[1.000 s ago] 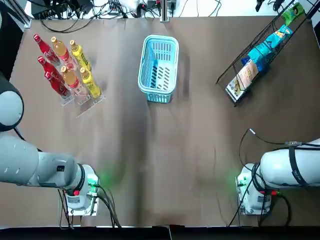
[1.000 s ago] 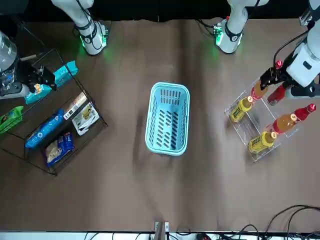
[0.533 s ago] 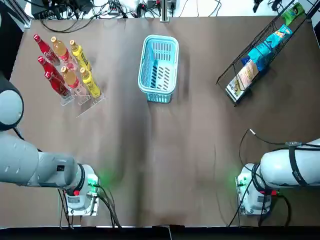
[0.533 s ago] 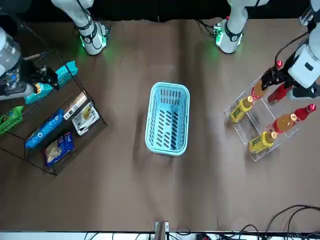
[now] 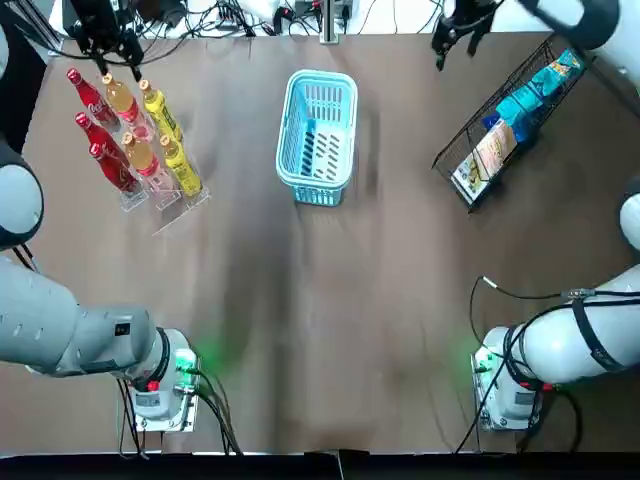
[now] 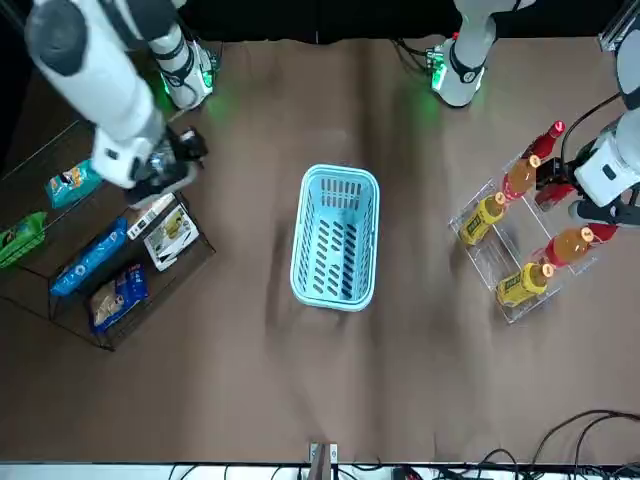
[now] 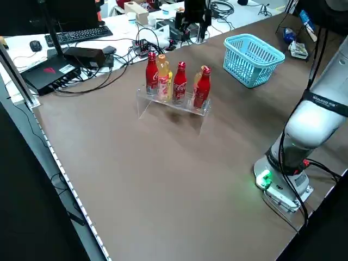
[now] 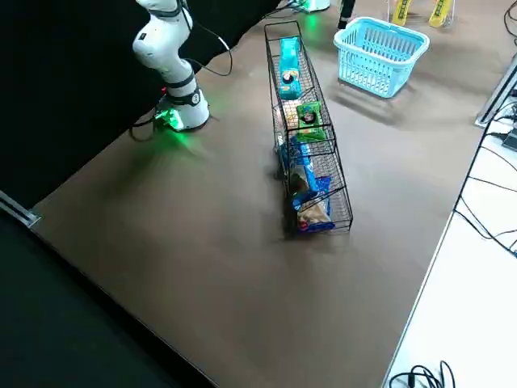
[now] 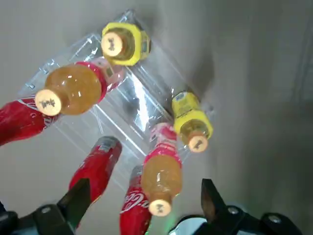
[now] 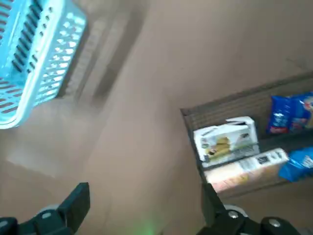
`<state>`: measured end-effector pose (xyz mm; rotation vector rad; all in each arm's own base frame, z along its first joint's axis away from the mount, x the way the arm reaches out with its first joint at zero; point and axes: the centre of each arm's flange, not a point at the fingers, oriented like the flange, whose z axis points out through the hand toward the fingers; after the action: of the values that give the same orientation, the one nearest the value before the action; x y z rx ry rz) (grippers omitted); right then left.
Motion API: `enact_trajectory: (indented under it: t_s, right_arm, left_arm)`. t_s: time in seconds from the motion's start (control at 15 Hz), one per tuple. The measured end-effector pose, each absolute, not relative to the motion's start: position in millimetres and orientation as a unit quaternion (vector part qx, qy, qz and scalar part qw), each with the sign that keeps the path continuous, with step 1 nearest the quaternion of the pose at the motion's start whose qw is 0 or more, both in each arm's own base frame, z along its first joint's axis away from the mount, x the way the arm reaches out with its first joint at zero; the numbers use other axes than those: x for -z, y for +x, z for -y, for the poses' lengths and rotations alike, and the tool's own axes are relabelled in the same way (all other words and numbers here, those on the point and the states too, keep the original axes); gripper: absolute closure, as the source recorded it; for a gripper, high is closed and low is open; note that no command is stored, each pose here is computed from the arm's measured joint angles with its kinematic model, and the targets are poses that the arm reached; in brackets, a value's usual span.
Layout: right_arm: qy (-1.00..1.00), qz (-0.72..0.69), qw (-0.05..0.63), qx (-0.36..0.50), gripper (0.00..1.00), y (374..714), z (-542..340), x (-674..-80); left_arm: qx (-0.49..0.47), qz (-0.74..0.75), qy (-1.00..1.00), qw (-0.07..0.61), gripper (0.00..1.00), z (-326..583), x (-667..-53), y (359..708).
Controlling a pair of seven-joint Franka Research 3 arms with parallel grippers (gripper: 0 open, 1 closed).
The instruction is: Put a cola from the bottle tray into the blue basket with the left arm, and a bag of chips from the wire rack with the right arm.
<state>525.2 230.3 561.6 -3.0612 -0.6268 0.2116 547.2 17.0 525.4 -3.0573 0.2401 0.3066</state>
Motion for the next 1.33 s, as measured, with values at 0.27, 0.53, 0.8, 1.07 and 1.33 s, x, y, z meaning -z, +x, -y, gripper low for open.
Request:
enact_trajectory:
  t_s: [0.27, 0.53, 0.8, 1.07, 1.33]
  right_arm:
    - [-0.965, 0.239, 0.067, -0.084, 0.00, 512, -302, -537]
    - [-0.965, 0.234, 0.089, -0.076, 0.00, 518, -305, -541]
    - [-0.972, 0.208, 0.095, -0.062, 0.00, 547, -238, -560]
    - [-0.985, 0.144, 0.067, -0.062, 0.00, 557, -134, -604]
    - [-0.988, 0.120, 0.015, -0.100, 0.00, 550, -64, -610]
  left_arm:
    - [-0.092, -0.124, -0.988, 0.019, 0.00, -71, -513, 526]
    - [-0.078, -0.154, -0.985, 0.019, 0.00, -92, -495, 497]
    - [-0.076, -0.180, -0.981, 0.018, 0.01, -100, -485, 477]
    - [-0.077, -0.198, -0.977, 0.015, 0.10, -107, -483, 470]
    - [-0.077, -0.197, -0.977, 0.015, 0.18, -113, -483, 468]
